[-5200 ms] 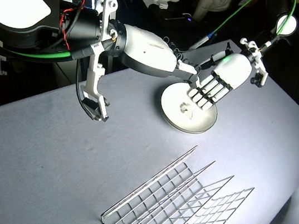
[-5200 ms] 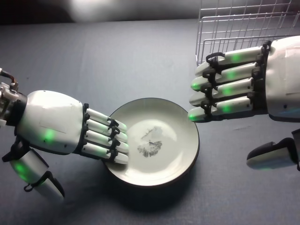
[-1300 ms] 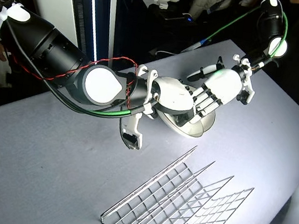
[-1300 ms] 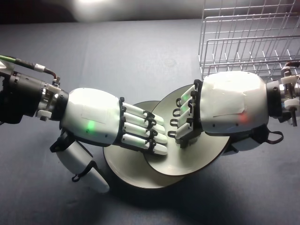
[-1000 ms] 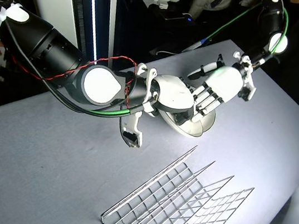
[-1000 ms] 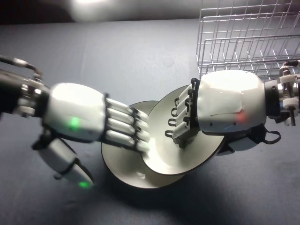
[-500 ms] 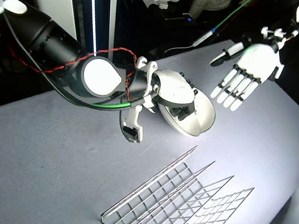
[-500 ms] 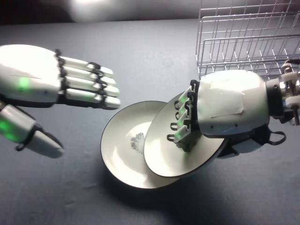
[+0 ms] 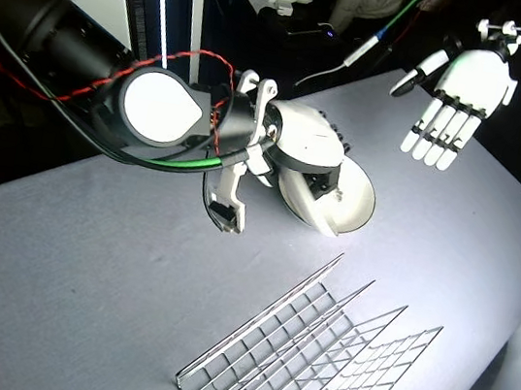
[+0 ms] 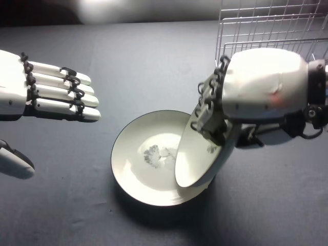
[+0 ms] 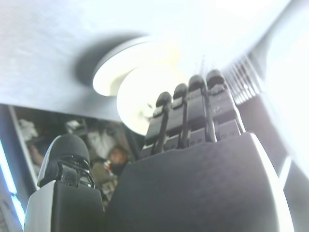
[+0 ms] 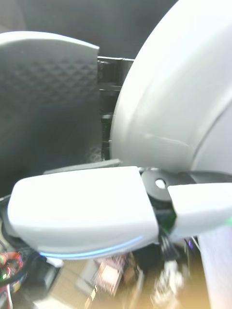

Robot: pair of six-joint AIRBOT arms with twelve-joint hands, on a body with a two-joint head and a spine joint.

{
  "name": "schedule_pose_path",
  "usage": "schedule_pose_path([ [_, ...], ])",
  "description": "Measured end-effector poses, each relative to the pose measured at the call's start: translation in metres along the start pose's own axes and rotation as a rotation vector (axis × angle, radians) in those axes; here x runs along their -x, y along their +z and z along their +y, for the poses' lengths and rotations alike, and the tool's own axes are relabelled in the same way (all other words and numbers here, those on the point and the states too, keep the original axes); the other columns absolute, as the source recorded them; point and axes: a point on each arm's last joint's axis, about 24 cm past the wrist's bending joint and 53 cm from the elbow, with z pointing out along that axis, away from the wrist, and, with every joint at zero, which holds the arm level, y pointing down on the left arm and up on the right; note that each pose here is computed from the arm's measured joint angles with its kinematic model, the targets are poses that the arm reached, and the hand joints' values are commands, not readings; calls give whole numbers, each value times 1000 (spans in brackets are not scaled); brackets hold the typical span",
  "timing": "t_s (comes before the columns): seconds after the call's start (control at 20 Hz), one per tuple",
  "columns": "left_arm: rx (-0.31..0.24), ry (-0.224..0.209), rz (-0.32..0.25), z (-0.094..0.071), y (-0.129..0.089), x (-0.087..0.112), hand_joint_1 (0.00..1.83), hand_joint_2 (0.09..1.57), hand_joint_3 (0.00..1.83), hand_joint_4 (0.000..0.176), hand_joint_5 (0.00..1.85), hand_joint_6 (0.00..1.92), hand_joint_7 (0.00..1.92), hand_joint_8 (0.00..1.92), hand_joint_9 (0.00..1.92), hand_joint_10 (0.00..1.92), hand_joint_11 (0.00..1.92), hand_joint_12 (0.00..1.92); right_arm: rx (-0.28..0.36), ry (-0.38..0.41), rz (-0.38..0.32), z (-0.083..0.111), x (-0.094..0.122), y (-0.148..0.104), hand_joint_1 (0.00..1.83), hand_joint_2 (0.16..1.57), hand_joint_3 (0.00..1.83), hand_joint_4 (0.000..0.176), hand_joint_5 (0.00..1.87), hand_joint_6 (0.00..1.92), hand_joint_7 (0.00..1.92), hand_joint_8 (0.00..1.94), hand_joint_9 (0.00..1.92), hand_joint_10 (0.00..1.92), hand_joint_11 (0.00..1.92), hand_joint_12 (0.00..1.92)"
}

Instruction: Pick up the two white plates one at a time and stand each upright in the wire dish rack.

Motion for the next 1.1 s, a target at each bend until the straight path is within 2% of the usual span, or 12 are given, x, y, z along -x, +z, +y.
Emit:
schedule_pose_path([
  [0.1,3,-12,1,0,0,0,0,1172,4,0,0,0,0,0,0,0,0,0,4,28,-28,4,9,-1,1373,1104,1,0,979,1017,1003,872,914,1154,746,1186],
  [0.2,16,-16,0,2,-7,1,0,1173,4,0,0,0,0,0,0,0,0,0,1,39,-50,7,18,-2,1373,1099,0,0,1000,1003,1017,837,915,1136,770,1158],
  [0.25,22,-9,-5,2,-9,4,0,1174,4,0,0,0,0,0,0,0,0,0,-1,57,-63,9,23,-3,1380,1084,0,0,1010,977,1074,763,948,1079,812,1123],
  [0.4,23,4,-9,2,-10,9,0,1176,5,0,0,0,0,0,0,0,0,0,14,101,-113,18,40,-4,1381,1091,0,0,973,1020,1046,835,946,1074,840,1065],
  [0.45,22,6,-5,1,-9,8,0,1176,4,0,0,0,0,0,0,0,0,0,19,125,-131,20,45,-5,1472,1081,1,0,977,961,1053,796,982,945,821,1408],
  [0.5,17,3,-3,-1,-7,7,0,1170,2,0,0,0,0,0,0,0,0,0,13,133,-137,19,48,-7,1490,1079,1,0,983,937,1050,802,993,915,823,1473],
  [0.65,2,2,-1,-9,-4,6,0,1175,4,0,0,0,0,0,0,0,0,0,-2,185,-169,19,58,-9,1498,1069,0,0,977,906,1080,790,1035,849,839,1462],
  [0.75,-9,2,4,-13,-3,4,0,1169,1,0,0,0,0,0,0,0,0,0,-23,246,-210,16,71,-14,1496,1076,0,0,963,940,1059,787,1017,882,836,1482],
  [0.9,-2,16,15,-14,-2,2,0,1172,2,0,0,0,0,0,0,0,0,0,-56,318,-248,8,83,-17,1496,1067,0,0,1007,900,1080,683,1057,852,831,1477],
  [0.95,-3,30,23,-14,-2,1,0,1171,2,0,0,0,0,0,0,0,0,0,-72,350,-261,5,87,-18,1494,1074,2,0,989,930,1045,736,1041,881,823,1486],
  [1.1,-2,29,20,-11,2,4,0,1166,0,0,0,0,0,0,0,0,0,0,-115,458,-306,-7,101,-21,1493,1087,0,0,946,990,1020,789,1010,919,815,1510],
])
